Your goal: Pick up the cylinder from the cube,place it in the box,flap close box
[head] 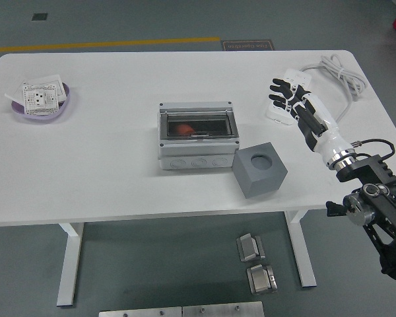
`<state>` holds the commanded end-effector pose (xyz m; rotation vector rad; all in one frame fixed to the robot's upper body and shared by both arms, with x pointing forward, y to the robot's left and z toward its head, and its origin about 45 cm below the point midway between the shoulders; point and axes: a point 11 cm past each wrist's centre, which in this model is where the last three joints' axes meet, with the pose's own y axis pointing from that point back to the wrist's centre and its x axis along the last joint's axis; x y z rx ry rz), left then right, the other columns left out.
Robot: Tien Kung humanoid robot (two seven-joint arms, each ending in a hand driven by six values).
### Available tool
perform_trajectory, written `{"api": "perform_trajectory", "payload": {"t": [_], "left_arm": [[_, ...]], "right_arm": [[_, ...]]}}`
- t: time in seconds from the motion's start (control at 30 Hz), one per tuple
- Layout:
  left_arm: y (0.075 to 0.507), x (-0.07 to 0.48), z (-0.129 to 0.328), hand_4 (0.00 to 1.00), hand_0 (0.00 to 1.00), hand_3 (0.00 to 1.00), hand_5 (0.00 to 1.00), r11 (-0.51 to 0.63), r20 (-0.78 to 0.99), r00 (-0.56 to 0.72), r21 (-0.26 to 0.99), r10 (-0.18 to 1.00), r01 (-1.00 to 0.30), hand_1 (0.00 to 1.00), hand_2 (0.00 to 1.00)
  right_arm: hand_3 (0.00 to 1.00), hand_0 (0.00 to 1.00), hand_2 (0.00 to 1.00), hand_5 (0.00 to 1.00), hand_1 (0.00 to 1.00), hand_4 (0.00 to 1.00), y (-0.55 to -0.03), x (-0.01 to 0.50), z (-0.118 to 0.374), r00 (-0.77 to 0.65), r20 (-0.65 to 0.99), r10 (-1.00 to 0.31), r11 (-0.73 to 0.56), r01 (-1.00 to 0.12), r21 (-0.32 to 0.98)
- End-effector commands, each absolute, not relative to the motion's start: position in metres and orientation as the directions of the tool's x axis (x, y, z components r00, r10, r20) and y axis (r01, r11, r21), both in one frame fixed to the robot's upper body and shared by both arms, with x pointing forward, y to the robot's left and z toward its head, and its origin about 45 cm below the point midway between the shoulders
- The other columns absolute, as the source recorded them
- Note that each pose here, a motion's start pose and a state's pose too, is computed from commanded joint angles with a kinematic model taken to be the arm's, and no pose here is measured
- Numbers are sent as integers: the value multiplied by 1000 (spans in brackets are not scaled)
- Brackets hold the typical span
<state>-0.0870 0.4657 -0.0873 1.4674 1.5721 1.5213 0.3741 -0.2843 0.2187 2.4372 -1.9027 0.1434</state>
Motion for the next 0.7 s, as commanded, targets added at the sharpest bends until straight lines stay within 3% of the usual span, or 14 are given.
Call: {"api": "perform_trajectory", "payload": {"t": [0.07, 0.23, 0.27, 0.7], "left_arm": [[465, -88, -87, 718, 791, 900, 194, -203, 311, -291, 915, 905, 348, 858, 911], [465, -89, -86, 718, 791, 900, 194, -195, 308, -287, 911, 907, 362, 858, 911], [465, -89, -86, 730, 792, 931, 207, -194, 308, -286, 911, 907, 364, 861, 909], [463, -90, -87, 749, 802, 998, 222, -183, 299, -286, 911, 910, 370, 875, 935]], "right_arm": [[900, 971, 998, 768, 969, 998, -284, 374, 219, 241, 102, -965, -245, -969, -20], [900, 971, 998, 768, 969, 998, -284, 375, 219, 242, 109, -964, -245, -969, -20], [998, 998, 998, 783, 986, 998, -285, 375, 220, 241, 111, -964, -245, -969, -21], [991, 998, 998, 816, 998, 998, -287, 376, 225, 227, 138, -964, -234, -971, -39]]}}
